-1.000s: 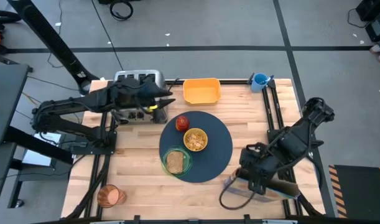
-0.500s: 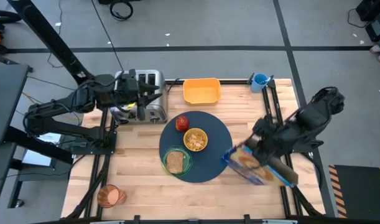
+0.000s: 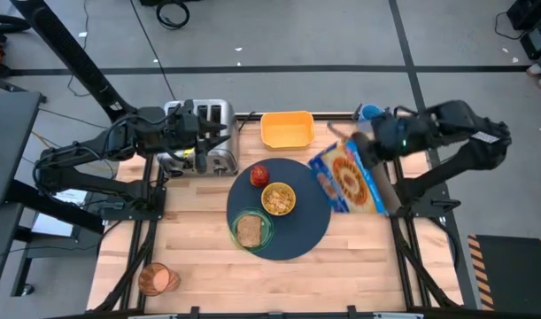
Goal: Arrange a breakfast setting
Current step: Move the blue cereal box to the right of the yellow bin, then put the purple spoon on the table mat to the right of the yellow bowl
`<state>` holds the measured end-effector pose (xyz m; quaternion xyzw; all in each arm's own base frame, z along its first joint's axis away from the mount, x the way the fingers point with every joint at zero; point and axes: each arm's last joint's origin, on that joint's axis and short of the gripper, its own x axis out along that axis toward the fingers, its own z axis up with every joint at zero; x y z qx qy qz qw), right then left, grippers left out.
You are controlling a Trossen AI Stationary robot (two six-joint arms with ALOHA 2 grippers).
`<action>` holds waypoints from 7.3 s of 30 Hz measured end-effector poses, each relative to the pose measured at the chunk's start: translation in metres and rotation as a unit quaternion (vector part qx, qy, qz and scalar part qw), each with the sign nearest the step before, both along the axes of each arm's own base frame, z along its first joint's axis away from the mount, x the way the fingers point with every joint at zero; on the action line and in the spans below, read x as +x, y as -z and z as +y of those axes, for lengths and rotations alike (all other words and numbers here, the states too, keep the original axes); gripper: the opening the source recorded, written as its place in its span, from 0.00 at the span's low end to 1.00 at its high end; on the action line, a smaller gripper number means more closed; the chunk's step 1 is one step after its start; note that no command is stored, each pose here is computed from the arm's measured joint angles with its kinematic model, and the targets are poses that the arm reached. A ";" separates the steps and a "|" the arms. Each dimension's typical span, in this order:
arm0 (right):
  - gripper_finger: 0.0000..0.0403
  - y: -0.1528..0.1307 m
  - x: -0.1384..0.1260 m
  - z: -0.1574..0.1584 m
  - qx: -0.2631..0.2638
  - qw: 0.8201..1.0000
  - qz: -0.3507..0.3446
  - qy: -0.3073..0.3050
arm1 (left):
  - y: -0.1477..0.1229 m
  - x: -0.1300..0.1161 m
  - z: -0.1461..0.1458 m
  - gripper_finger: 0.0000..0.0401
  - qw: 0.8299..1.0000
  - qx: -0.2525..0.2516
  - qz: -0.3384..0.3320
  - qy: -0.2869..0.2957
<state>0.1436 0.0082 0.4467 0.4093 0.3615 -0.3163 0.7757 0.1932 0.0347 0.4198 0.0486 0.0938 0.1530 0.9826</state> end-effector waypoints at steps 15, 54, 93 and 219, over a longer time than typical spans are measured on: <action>0.00 0.032 0.009 -0.084 -0.042 0.987 0.127 0.088 | 0.000 0.000 0.000 0.33 1.000 -0.025 -0.006 -0.004; 0.12 0.057 0.049 -0.207 -0.104 0.982 0.064 0.142 | 0.001 0.002 -0.001 0.33 0.998 -0.067 -0.018 0.004; 0.33 0.000 -0.022 -0.147 -0.212 0.916 0.000 0.342 | 0.001 0.002 -0.004 0.33 0.994 -0.101 -0.023 0.037; 0.09 0.254 0.007 -0.230 -0.280 0.646 0.118 0.700 | 0.000 -0.030 0.026 0.33 0.997 -0.055 0.003 -0.052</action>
